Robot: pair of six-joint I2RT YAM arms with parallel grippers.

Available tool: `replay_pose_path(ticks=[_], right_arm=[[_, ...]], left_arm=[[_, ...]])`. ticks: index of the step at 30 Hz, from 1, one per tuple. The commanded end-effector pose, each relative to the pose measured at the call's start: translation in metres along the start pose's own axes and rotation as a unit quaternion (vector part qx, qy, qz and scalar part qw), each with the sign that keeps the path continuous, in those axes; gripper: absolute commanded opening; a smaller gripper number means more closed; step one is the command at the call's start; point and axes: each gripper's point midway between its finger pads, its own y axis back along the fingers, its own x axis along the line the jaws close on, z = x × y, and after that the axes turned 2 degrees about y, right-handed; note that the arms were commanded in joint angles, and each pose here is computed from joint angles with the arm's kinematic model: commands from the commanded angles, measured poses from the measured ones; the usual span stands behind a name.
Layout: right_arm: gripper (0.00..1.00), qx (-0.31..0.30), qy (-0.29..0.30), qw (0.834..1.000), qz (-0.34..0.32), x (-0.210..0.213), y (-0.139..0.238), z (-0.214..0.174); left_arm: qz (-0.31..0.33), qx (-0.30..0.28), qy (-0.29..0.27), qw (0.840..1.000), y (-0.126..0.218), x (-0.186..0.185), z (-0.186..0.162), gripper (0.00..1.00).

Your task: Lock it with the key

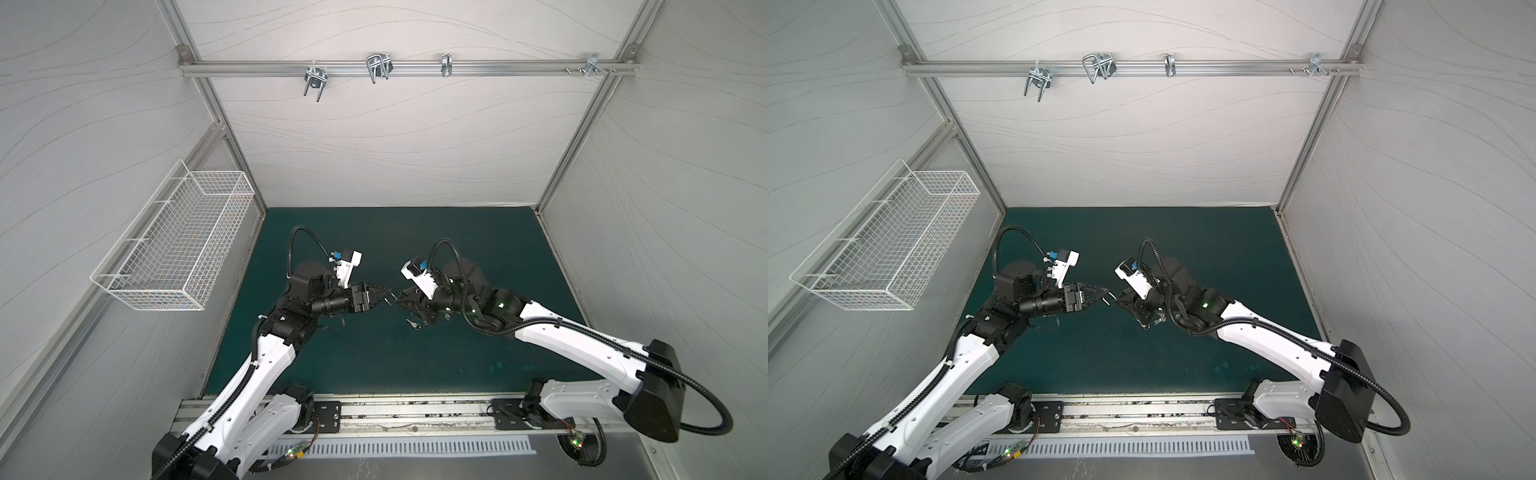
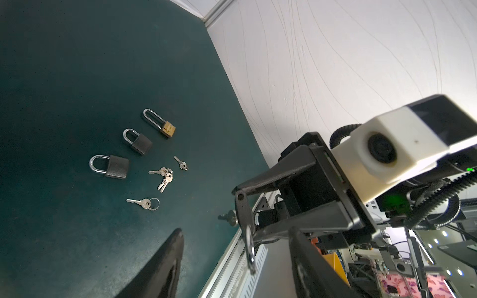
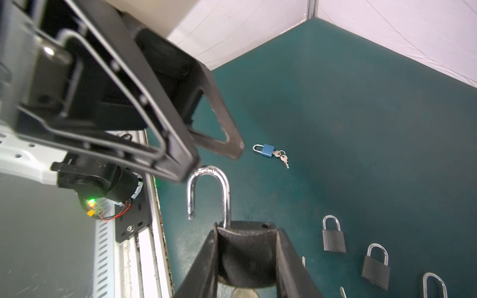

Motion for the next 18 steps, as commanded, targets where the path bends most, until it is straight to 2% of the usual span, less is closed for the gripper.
replay_pose_path(ticks=[1,7,10,18], right_arm=[[0.00,-0.004,0.019,1.000,0.019,0.008,0.007,0.004],[0.00,-0.015,0.020,1.000,0.018,0.008,0.011,0.009],[0.00,-0.023,0.015,1.000,0.014,0.005,0.015,0.013],[0.00,-0.022,0.015,1.000,0.009,0.003,0.021,0.012]], left_arm=[[-0.025,-0.009,-0.052,0.998,-0.001,-0.024,0.012,0.60],[-0.031,0.006,-0.054,0.998,-0.010,-0.027,0.007,0.42],[-0.027,0.010,-0.055,0.998,-0.011,-0.026,0.005,0.36],[-0.013,-0.007,-0.060,0.998,-0.010,-0.024,0.011,0.12]])
